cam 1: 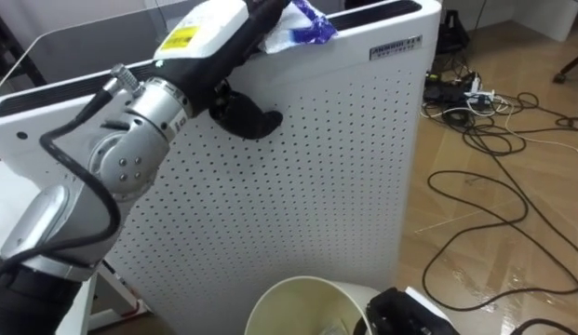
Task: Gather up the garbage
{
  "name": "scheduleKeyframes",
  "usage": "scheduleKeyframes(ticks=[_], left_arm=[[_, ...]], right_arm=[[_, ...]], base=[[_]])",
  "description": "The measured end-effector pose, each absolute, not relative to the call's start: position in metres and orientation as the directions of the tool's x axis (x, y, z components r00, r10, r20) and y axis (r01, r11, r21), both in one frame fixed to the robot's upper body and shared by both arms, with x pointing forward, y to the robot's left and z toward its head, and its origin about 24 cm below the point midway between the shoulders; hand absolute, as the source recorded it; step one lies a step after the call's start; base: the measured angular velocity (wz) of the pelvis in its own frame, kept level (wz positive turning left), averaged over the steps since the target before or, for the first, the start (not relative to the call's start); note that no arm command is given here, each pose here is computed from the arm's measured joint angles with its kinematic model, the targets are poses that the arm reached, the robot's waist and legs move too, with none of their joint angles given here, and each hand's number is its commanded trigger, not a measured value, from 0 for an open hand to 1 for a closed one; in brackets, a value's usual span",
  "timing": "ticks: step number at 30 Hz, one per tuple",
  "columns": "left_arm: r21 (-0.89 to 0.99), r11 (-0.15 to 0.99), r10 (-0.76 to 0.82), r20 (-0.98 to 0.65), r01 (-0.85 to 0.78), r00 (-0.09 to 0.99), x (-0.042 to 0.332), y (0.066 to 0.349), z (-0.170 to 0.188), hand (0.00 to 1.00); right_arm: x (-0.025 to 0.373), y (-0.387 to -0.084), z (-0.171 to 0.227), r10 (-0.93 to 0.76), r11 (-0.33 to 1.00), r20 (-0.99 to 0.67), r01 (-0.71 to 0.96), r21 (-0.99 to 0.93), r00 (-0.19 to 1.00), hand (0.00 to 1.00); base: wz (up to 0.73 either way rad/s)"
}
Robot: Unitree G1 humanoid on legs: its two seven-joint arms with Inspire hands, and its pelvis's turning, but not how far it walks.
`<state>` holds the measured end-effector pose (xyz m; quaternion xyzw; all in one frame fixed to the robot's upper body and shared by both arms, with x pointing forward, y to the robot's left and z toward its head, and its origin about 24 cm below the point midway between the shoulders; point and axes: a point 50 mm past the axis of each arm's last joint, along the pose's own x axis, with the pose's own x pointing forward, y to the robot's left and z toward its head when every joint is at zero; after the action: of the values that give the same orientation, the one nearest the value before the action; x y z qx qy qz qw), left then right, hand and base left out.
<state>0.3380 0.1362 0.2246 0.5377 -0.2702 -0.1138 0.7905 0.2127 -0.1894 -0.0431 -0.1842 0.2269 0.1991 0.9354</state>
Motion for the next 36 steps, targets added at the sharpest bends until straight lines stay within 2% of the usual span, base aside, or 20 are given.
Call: scheduleKeyframes(ticks=[18, 36], left_arm=[[0.859, 0.470, -0.423, 0.421, -0.203, 0.802, 0.336, 0.150, 0.245, 1.00], [0.825, 0.531, -0.428, 0.459, -0.195, 0.779, 0.332, 0.149, 0.251, 1.00]], right_arm=[[0.212, -0.189, -0.044, 0.307, 0.845, -0.514, -0.478, -0.240, 0.801, 1.00], [0.213, -0.189, -0.043, 0.301, 0.849, -0.508, -0.469, -0.242, 0.807, 1.00]], base=[[0.00], [0.01]])
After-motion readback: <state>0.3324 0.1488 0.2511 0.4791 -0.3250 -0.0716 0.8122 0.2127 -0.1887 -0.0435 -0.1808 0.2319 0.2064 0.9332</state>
